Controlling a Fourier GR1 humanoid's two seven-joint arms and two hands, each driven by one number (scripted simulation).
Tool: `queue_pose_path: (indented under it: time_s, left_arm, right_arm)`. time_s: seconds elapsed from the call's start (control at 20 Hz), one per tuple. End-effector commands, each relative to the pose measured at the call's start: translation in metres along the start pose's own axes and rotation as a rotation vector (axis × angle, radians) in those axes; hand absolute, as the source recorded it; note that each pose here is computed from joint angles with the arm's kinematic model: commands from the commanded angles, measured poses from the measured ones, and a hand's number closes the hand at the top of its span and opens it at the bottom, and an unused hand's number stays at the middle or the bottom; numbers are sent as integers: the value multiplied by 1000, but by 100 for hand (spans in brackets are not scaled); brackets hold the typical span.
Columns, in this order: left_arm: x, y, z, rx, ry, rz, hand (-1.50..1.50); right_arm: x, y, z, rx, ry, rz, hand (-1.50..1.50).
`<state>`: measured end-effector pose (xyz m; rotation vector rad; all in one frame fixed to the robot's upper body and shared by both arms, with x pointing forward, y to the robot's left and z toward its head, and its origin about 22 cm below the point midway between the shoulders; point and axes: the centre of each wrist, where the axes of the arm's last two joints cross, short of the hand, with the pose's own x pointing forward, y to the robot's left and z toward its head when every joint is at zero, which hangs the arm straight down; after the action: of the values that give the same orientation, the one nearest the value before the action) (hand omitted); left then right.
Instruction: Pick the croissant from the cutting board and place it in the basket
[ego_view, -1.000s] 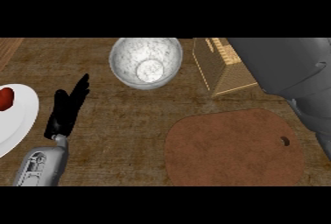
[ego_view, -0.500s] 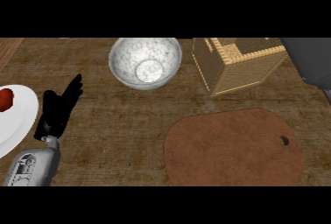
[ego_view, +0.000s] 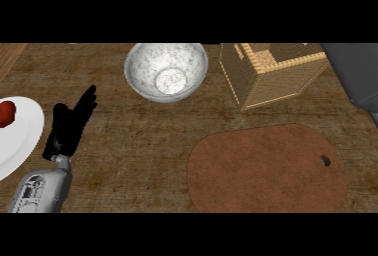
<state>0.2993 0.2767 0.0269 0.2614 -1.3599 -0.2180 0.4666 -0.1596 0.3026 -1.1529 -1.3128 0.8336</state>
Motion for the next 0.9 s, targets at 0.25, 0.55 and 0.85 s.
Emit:
queue_pose_path:
  time_s: [0.25,0.55,0.85]
  left_arm:
    - [-11,-4,13,-15,-23,1,0]
    - [-7,8,6,-12,-21,-10,0]
    - [13,-4,-11,3,8,-8,0]
  right_arm:
    - [-31,56,-7,115,120,-192,150]
    - [-63,52,-13,62,75,-316,-150]
    - [-60,69,-8,-129,74,-460,-150]
